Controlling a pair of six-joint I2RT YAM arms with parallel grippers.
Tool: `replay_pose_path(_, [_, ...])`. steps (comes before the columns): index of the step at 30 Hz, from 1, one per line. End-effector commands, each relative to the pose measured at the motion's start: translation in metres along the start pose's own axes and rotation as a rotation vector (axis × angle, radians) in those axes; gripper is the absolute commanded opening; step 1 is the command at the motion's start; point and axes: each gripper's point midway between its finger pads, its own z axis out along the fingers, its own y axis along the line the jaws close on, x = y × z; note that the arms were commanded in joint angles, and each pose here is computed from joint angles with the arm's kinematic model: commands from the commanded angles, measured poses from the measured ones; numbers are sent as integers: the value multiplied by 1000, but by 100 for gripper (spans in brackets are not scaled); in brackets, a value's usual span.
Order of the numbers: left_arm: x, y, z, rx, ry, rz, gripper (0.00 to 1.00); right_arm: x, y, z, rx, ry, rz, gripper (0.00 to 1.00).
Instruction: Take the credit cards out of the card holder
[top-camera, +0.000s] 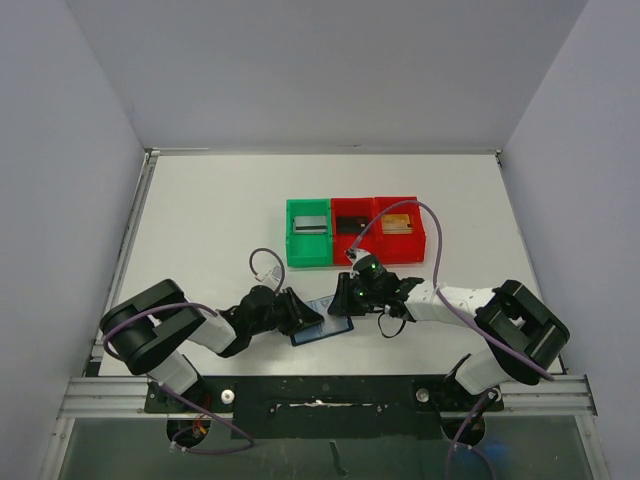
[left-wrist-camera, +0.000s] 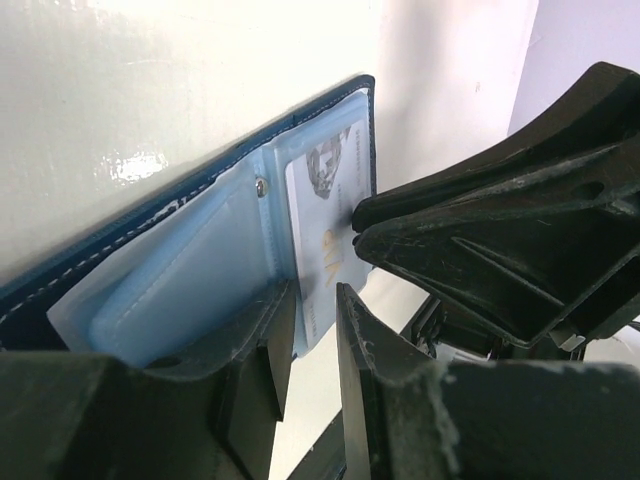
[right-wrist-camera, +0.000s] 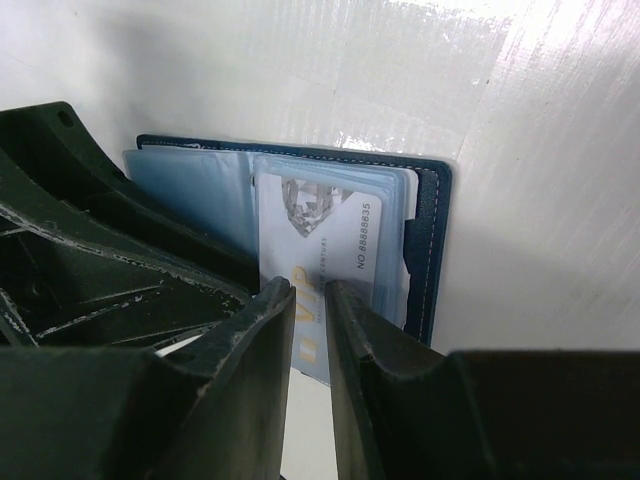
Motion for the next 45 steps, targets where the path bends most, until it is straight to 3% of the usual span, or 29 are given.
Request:
replay_pose_path(1, [-13,10,4,-77,-63,1,24,10,-20,1,74,7,3,22])
replay_pose_path(6, [-16,7,9,-86,-72,11,23,10,-20,1,76,8,4,22])
replay_pose_path(12, [-18,9,10,-104,-82,10,4,10,-22,2,84,5,11,22])
replay_pose_path(15, [-20,11,5,-111,-100,4,0,8,-25,1,94,-2,18,22])
replay_pose_path(28, [-21,1,-3,-59,-114,29,0,3,-24,-3,90,-19,12,21])
replay_pose_path(31, [-19,-7,2,-31,-93,42,21,2,-22,-3,85,-18,7,21])
replay_pose_path(37, [-13,-12,12,-13,-50,62,25,2,-22,-2,82,-18,7,22])
replay_pose_path(45, [-5,-3,16,-3,-21,39,0,3,-22,-2,81,-17,8,22])
